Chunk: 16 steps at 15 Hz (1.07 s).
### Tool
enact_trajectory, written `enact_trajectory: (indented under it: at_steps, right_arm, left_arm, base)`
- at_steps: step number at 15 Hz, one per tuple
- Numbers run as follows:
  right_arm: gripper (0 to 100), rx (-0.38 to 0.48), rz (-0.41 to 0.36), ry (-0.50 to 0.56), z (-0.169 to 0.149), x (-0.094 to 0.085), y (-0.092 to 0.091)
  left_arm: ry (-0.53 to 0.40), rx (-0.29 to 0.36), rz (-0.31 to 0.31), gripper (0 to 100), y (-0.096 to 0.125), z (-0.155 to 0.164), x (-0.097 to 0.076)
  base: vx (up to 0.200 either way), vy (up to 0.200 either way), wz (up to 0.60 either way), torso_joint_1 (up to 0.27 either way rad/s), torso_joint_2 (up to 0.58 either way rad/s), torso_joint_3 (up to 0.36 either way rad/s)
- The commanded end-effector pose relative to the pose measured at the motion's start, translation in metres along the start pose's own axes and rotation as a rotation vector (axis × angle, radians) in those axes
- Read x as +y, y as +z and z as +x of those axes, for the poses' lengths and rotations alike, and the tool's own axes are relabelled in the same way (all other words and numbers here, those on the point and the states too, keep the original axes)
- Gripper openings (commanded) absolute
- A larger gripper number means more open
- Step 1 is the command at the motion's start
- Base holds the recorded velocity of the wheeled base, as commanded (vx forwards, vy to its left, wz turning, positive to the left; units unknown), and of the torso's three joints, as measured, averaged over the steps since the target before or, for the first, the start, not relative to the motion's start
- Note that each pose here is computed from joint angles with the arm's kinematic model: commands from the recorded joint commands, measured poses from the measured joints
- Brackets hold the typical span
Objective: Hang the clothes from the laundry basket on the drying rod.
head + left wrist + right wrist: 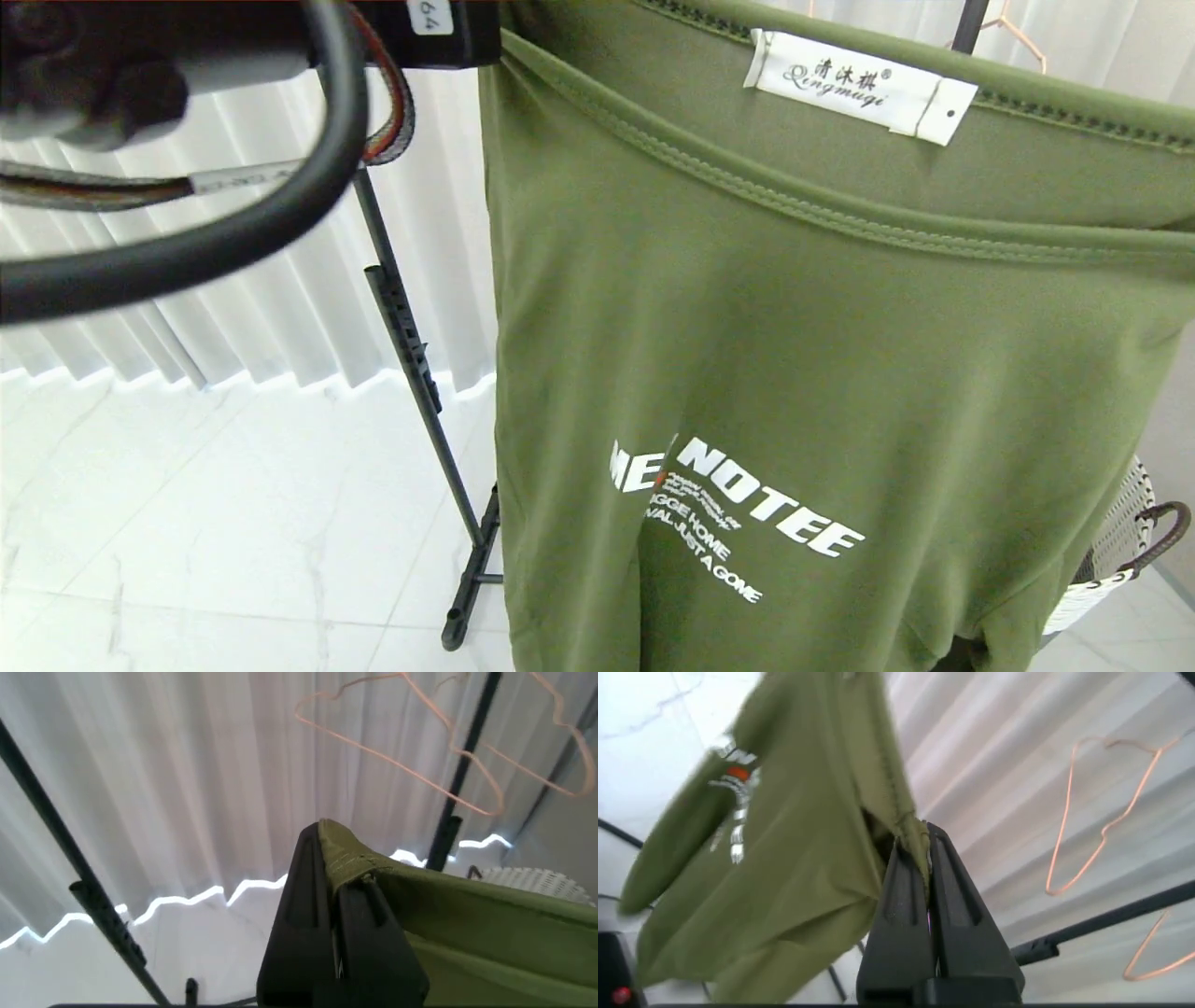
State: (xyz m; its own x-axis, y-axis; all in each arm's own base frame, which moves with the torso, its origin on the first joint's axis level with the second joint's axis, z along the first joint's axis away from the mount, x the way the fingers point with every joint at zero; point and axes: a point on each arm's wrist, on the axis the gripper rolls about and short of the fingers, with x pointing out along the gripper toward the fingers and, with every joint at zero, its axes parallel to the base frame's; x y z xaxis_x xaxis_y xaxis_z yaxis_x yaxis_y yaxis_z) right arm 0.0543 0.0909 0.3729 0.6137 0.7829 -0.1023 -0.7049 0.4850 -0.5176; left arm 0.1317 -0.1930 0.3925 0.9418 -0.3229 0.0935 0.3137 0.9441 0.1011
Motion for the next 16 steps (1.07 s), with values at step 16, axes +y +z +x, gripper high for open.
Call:
enact_trajectory:
  at_steps: [16]
  right_arm:
    - [0,-0.012,0.126,-0.239,0.125,0.000,0.004]
  left_arm:
    - [-0.223,0.044,0.189,0,-0.030,-0.114,0.065]
  base:
    - [0.000,0.000,0.00,0.000,0.00,0.000]
